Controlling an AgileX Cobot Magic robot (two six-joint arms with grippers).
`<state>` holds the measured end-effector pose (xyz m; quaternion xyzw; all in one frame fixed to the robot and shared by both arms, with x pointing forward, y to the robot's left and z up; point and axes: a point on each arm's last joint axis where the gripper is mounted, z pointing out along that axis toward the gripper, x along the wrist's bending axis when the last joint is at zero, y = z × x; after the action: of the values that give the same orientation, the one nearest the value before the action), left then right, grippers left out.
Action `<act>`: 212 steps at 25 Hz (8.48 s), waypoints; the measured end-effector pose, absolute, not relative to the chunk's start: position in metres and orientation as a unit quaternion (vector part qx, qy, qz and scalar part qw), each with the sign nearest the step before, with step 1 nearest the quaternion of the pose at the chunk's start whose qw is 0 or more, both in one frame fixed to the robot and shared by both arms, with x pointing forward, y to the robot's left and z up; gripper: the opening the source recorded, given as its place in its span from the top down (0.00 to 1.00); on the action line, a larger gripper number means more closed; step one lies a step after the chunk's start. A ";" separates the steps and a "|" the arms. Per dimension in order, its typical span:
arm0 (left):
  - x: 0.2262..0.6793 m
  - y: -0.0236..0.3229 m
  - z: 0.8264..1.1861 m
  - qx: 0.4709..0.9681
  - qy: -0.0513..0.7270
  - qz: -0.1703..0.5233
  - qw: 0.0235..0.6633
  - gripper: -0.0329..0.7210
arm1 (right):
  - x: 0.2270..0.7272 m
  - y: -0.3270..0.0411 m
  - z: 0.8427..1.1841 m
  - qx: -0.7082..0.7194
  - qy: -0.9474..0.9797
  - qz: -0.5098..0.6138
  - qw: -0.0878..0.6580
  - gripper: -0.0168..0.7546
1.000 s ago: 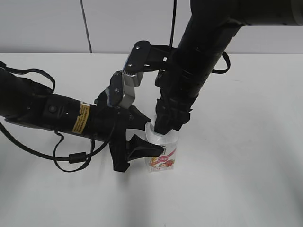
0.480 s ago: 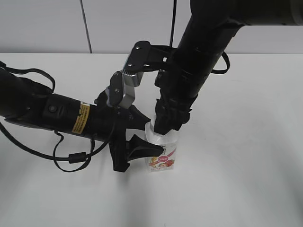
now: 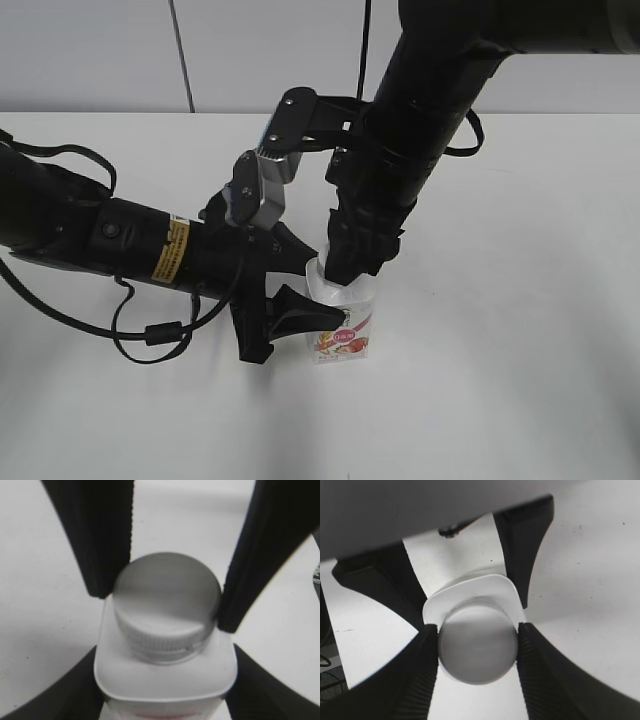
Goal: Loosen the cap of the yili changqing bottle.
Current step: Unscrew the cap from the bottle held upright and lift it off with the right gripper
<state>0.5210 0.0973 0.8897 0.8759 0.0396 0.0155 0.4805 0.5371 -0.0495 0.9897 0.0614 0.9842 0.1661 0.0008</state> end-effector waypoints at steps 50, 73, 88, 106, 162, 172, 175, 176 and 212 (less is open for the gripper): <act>0.521 0.097 0.890 0.876 0.037 0.015 0.480 0.39 | 0.526 -0.053 1.018 0.004 0.981 0.193 0.012 0.28; 0.521 0.097 0.890 0.876 0.041 0.013 0.480 0.39 | 0.534 -0.059 1.007 0.361 0.921 0.147 -0.020 0.29; 0.521 0.097 0.890 0.876 0.042 0.013 0.480 0.39 | 0.528 -0.047 1.006 0.299 0.942 0.152 0.002 0.29; 0.521 0.097 0.890 0.876 0.045 0.012 0.479 0.39 | 0.530 -0.047 0.991 0.306 0.944 0.124 -0.012 0.48; 0.520 0.098 0.890 0.880 0.030 0.011 0.474 0.39 | 0.518 -0.052 1.026 0.310 0.937 0.159 -0.004 0.25; 0.520 0.098 0.890 0.880 0.030 0.011 0.474 0.40 | 0.522 -0.049 1.011 0.387 0.910 0.144 -0.026 0.25; 0.520 0.098 0.890 0.880 0.030 0.011 0.474 0.40 | 0.524 -0.046 1.004 0.387 0.911 0.139 -0.027 0.25; 0.520 0.098 0.890 0.880 0.030 0.011 0.474 0.40 | 0.524 -0.046 1.002 0.386 0.912 0.137 -0.027 0.25; 0.519 0.098 0.890 0.882 0.022 0.011 0.470 0.40 | 0.523 -0.042 0.995 -0.100 0.987 0.119 0.035 0.48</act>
<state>0.5189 0.0982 0.8897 0.8823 0.0225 0.0109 0.4700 0.5227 -0.0419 0.9948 -0.1003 0.9872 0.1189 0.0352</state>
